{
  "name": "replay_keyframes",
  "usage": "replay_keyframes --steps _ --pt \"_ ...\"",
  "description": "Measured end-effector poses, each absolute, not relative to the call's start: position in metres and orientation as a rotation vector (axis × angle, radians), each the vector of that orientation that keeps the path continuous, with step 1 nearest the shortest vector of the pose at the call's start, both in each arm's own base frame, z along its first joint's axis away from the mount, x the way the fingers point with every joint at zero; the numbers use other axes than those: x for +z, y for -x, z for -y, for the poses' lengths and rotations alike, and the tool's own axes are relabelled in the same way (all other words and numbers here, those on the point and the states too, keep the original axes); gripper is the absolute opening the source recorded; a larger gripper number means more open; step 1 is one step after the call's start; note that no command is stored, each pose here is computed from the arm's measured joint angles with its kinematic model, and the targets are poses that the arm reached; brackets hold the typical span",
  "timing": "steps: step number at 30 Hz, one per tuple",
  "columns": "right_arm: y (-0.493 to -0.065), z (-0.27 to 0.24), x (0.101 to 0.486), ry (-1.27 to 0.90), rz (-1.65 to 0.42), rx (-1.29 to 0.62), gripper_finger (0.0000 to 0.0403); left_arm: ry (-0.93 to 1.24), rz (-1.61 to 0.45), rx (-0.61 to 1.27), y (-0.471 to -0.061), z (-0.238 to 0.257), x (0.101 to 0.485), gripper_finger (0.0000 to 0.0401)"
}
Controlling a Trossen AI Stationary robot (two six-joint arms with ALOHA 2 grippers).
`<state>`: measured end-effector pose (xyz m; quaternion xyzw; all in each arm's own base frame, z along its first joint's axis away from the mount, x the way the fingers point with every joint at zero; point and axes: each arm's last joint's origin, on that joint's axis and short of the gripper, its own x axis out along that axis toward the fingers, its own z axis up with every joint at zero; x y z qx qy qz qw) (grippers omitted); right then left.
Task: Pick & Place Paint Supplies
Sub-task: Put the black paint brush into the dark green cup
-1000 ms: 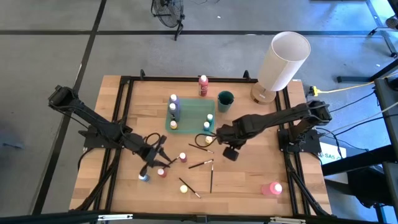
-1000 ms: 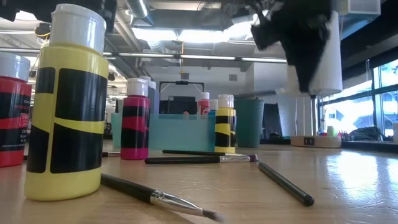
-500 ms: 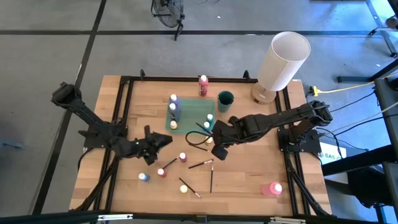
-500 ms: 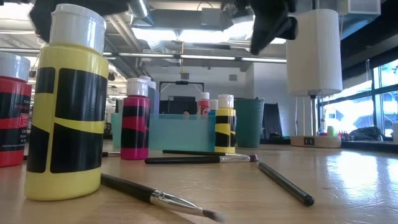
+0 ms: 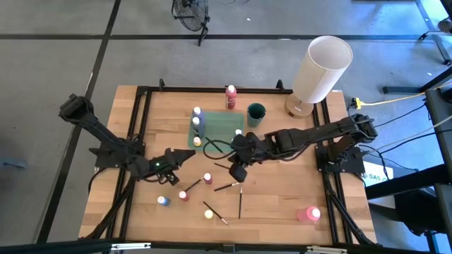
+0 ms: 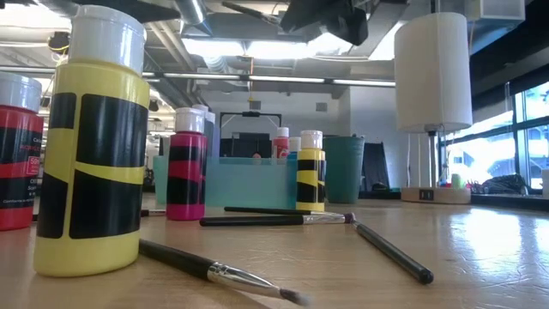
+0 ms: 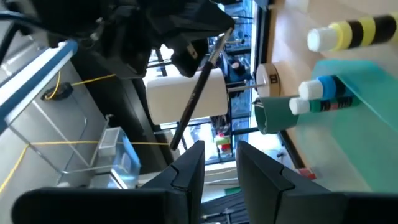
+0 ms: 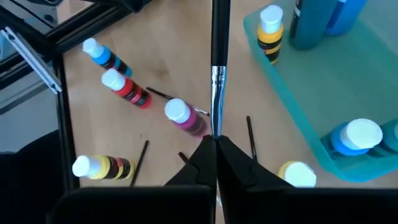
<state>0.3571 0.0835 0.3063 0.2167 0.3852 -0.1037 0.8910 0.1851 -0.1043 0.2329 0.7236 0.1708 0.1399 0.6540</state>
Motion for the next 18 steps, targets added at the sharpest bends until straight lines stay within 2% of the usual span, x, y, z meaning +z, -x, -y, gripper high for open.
replay_keyframes --steps 10,18 --pt "-0.375 -0.084 0.283 -0.437 -0.825 -0.224 0.0 -1.694 -0.41 0.347 -0.202 0.097 0.227 0.0086" --pt "-0.38 -0.079 0.282 -0.468 -0.822 -0.183 0.0 -1.726 -0.424 0.345 -0.217 0.103 0.233 0.0086"
